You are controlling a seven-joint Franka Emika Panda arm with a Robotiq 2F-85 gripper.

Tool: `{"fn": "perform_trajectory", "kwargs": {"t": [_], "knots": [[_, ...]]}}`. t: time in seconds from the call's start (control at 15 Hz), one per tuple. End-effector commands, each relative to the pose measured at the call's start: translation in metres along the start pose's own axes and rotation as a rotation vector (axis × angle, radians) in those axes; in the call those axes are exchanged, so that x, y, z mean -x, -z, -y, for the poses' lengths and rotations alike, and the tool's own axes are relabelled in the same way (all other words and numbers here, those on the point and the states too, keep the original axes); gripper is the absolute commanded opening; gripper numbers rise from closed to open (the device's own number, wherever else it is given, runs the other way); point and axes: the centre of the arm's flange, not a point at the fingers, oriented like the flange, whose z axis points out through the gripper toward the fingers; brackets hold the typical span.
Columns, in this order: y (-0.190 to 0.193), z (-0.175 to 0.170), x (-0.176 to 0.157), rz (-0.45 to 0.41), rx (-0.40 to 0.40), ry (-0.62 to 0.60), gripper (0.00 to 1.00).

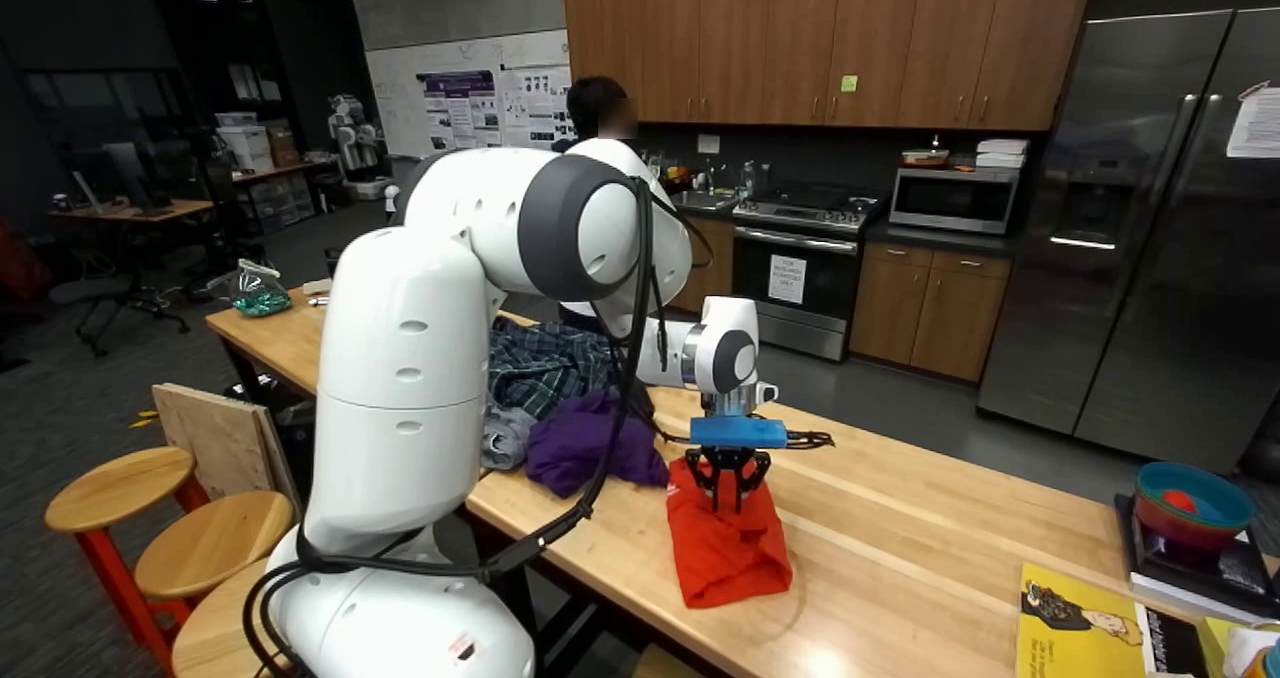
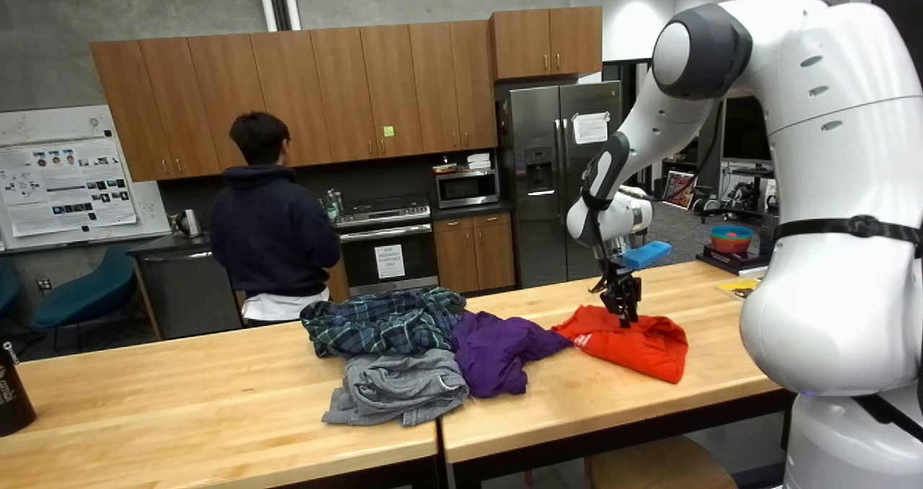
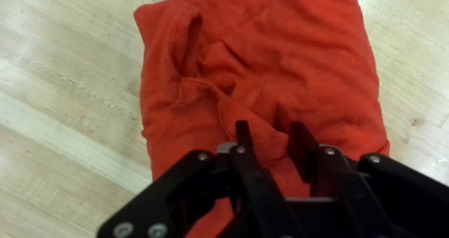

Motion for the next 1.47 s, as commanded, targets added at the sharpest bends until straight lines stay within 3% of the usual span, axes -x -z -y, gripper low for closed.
{"fn": "perform_trajectory", "kwargs": {"t": [0.0, 0.27, 0.33, 0.47, 0.73, 1.13, 1.4], "knots": [[0.001, -0.004, 0.001, -0.014, -0.007, 0.018, 0.04], [0.001, -0.004, 0.002, -0.019, -0.008, 0.022, 0.0], [0.002, -0.003, 0.002, -0.031, -0.004, 0.011, 0.26], [0.003, -0.003, -0.001, -0.083, 0.026, -0.041, 0.32], [0.01, -0.004, -0.009, -0.165, 0.048, -0.116, 0.58], [0.009, -0.002, -0.009, -0.183, 0.055, -0.216, 0.98], [0.006, 0.0, -0.001, -0.161, 0.04, -0.259, 1.0]]}}
